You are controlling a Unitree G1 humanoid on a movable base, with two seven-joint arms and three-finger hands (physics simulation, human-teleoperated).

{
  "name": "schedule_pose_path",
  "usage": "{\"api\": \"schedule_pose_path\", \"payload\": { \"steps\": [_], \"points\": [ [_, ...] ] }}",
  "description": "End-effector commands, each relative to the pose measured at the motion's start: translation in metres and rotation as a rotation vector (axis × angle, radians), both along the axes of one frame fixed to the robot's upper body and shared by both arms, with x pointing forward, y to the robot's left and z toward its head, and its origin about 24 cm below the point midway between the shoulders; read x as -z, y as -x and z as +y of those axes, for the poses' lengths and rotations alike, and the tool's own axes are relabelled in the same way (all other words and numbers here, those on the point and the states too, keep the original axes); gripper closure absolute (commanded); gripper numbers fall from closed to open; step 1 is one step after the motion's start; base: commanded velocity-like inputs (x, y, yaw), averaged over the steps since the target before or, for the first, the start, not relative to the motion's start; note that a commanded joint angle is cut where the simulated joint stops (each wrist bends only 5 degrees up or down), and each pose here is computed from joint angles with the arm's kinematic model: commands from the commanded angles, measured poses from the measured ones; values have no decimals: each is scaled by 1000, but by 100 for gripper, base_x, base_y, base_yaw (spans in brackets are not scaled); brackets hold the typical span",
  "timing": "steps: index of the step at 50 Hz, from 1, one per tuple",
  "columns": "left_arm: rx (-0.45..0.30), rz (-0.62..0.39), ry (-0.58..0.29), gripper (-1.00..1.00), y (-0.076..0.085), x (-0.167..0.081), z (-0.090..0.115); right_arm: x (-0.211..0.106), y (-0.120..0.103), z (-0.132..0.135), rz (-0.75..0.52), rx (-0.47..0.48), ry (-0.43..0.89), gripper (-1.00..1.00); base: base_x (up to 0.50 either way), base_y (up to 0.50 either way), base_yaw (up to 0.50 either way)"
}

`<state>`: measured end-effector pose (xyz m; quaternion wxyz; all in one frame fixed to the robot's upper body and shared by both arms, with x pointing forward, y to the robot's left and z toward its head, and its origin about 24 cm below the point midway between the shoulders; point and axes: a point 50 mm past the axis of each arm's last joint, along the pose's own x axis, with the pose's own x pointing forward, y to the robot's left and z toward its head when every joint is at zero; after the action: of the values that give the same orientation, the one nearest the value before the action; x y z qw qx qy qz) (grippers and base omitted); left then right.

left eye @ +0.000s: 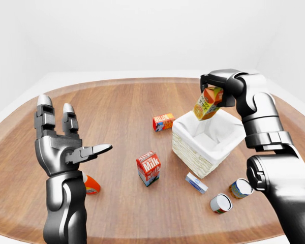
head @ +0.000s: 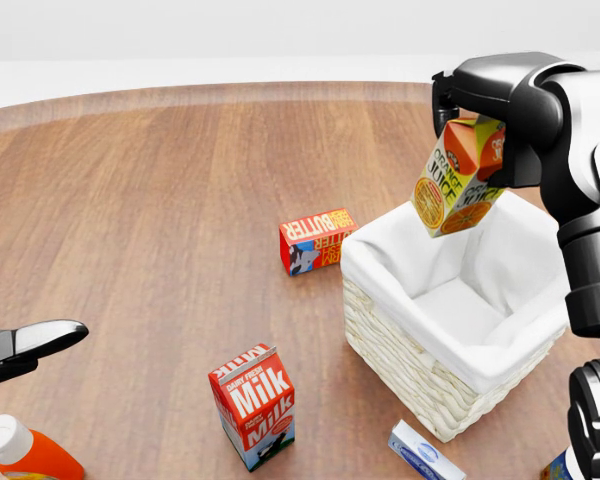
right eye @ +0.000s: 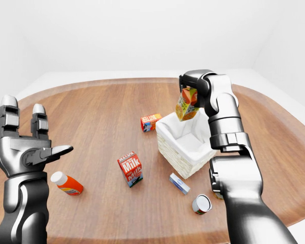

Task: Pick up the orange juice, and put it in the basket.

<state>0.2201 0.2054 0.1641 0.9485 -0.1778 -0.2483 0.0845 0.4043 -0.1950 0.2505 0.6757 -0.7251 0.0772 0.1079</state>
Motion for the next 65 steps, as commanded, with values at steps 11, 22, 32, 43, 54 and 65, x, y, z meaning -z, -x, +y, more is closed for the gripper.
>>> {"api": "schedule_pose_path", "payload": {
  "steps": [11, 22, 32, 43, 54, 65],
  "points": [
    [1, 0, -1, -100, 0, 0, 0, 18, -4, -12, 18, 59, 53, 100, 0, 0, 0],
    [1, 0, 0, -100, 0, 0, 0, 31, -11, -12, -2, 71, 88, 100, 0, 0, 0],
    [1, 0, 0, -100, 0, 0, 0, 46, -13, -13, 10, 74, 87, 100, 0, 0, 0],
    [1, 0, 0, -100, 0, 0, 0, 61, -12, -14, 36, 73, 89, 100, 0, 0, 0],
    [1, 0, 0, -100, 0, 0, 0, 67, -10, -17, 42, 77, 89, 100, 0, 0, 0],
    [1, 0, -1, -100, 0, 0, 0, 73, -11, -18, 31, 81, 104, 100, 0, 0, 0]
  ]
}}
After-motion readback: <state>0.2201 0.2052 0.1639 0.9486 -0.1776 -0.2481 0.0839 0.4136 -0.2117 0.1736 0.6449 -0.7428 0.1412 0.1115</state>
